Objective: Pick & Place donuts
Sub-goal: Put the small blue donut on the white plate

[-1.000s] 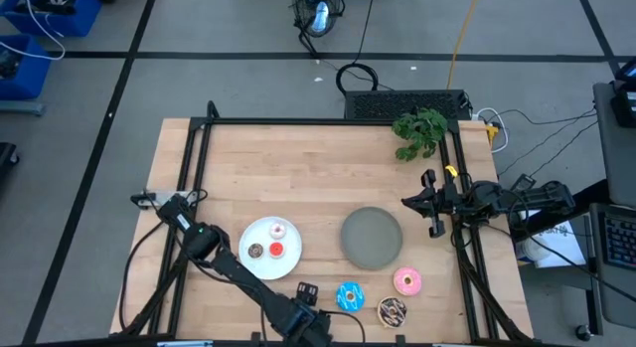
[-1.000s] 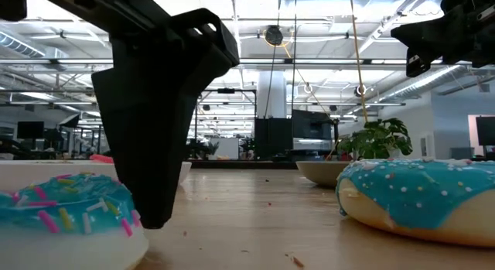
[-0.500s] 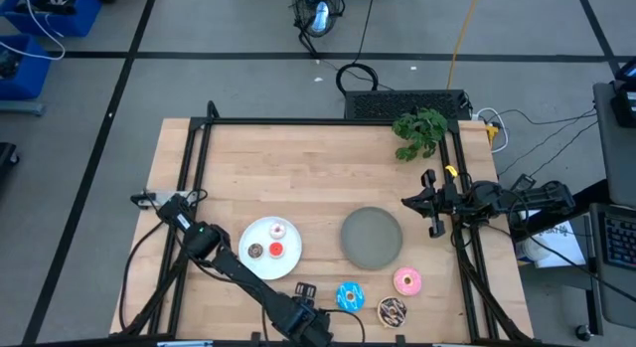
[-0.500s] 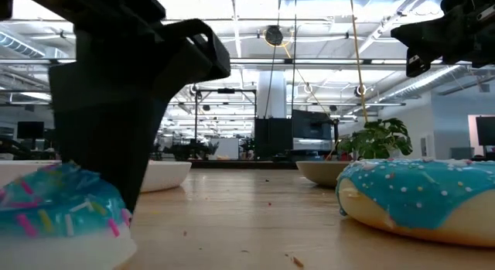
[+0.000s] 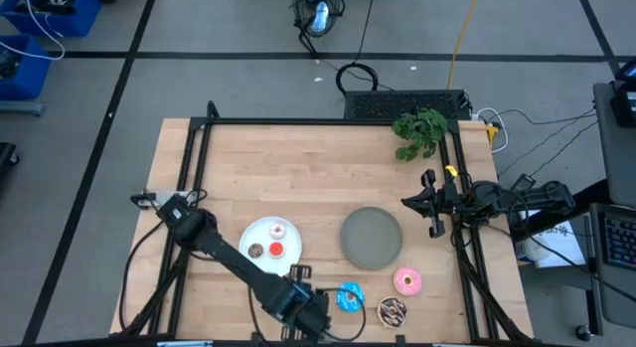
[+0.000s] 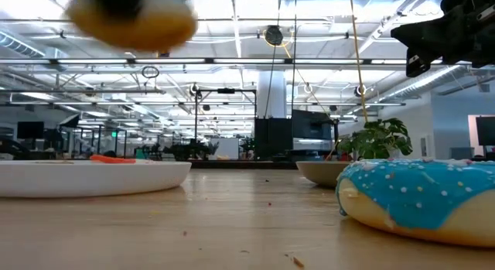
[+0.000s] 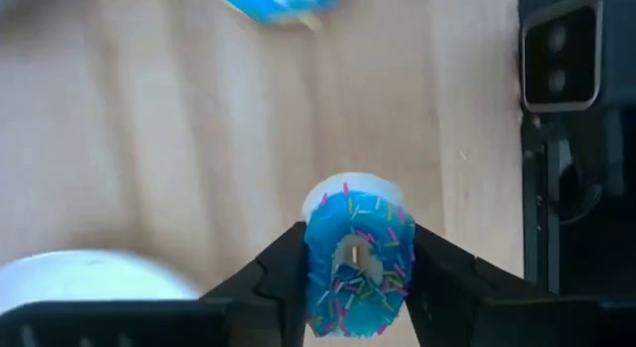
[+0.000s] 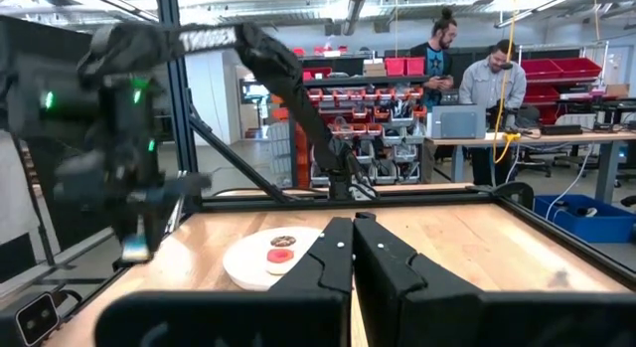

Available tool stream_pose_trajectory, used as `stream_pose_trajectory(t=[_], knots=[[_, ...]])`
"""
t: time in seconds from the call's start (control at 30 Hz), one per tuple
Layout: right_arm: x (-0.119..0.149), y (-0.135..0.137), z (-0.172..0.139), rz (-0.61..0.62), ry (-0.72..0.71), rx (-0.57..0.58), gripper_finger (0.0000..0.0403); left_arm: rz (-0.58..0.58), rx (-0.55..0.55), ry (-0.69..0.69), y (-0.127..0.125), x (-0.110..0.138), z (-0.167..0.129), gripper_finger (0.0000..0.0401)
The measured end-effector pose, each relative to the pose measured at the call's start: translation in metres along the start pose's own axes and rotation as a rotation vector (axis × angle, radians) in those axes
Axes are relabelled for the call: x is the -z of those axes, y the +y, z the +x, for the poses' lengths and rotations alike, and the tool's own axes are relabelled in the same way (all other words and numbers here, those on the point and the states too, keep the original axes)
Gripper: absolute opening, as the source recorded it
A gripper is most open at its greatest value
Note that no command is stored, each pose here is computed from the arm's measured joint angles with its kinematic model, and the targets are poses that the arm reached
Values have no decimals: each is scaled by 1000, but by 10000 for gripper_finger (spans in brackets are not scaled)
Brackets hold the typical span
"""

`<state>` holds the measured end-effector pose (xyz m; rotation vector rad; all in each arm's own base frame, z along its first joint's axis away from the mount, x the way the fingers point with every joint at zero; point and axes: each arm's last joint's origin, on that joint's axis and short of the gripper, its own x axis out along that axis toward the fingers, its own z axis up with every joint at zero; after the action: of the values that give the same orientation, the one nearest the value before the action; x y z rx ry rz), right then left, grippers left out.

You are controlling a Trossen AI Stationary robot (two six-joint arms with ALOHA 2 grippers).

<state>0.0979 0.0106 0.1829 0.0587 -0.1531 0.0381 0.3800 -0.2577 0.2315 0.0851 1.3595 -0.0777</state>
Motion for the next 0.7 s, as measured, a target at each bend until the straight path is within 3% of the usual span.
stream_pose_trajectory(t=[0.3,0.7], knots=[[0,0,0,0,0,1,0,-86,-59,-112,29,7,-65,160],[0,0,0,0,0,0,0,-75,-140,43,36,28,-74,125]])
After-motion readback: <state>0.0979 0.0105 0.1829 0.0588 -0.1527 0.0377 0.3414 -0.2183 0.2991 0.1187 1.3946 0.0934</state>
